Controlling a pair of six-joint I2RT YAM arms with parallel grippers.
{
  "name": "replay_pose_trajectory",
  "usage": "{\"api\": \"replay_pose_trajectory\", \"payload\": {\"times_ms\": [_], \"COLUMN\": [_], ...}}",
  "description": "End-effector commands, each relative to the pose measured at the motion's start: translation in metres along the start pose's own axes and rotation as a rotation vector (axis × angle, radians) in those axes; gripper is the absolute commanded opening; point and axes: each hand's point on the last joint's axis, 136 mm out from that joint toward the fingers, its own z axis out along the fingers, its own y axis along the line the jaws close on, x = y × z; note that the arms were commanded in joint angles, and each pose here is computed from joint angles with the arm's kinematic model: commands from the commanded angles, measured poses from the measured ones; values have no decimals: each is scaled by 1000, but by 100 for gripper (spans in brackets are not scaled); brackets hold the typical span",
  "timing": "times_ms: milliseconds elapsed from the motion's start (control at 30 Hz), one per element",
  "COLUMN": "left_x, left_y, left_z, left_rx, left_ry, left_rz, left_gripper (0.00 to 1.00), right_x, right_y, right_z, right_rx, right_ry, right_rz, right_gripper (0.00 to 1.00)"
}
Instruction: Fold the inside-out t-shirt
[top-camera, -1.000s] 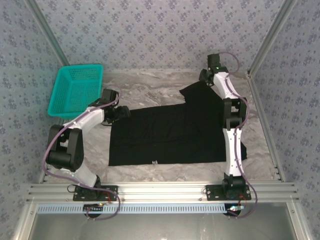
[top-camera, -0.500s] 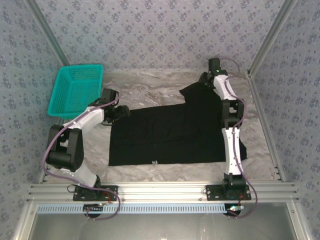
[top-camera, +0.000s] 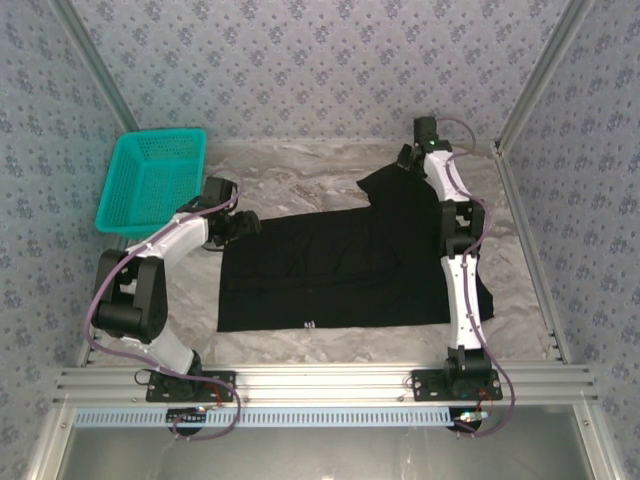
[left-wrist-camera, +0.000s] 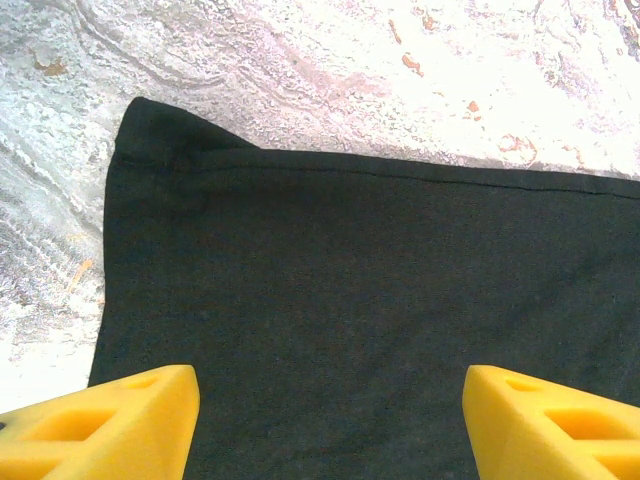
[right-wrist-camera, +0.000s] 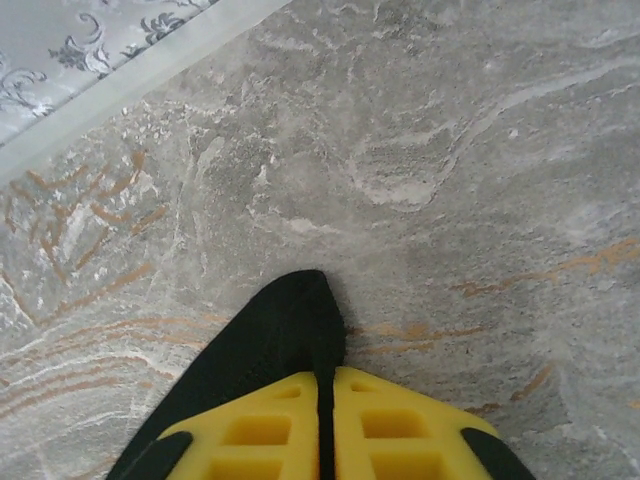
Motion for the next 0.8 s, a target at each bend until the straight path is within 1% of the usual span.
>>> {"api": "replay_pose_trajectory", "payload": {"times_ms": [0, 133, 300, 433, 567, 767], "left_x": [-10, -22, -46, -50, -52, -51], "left_y": [-4, 7, 28, 37, 38, 38], "left_z": [-2, -1, 8, 22, 35, 59], "left_rx": [15, -24, -174, -246, -256, -285], "left_ry": [-18, -55, -87, -47, -24, 61], "left_rz": [-5, -31, 8, 36, 37, 62], "left_gripper": [70, 71, 72, 73, 72, 70], "right_x": [13, -7, -11, -11, -10, -8], "right_y": [-4, 0, 1, 0, 5, 11], "right_z": [7, -10, -18, -21, -23, -26], "right_rx": [0, -18, -36, -38, -53, -61], "right_ry": [55, 5, 1, 9, 10, 14], "right_rz": [-2, -16, -30, -40, -46, -60], "right_gripper": [6, 0, 0, 0, 0, 0]}}
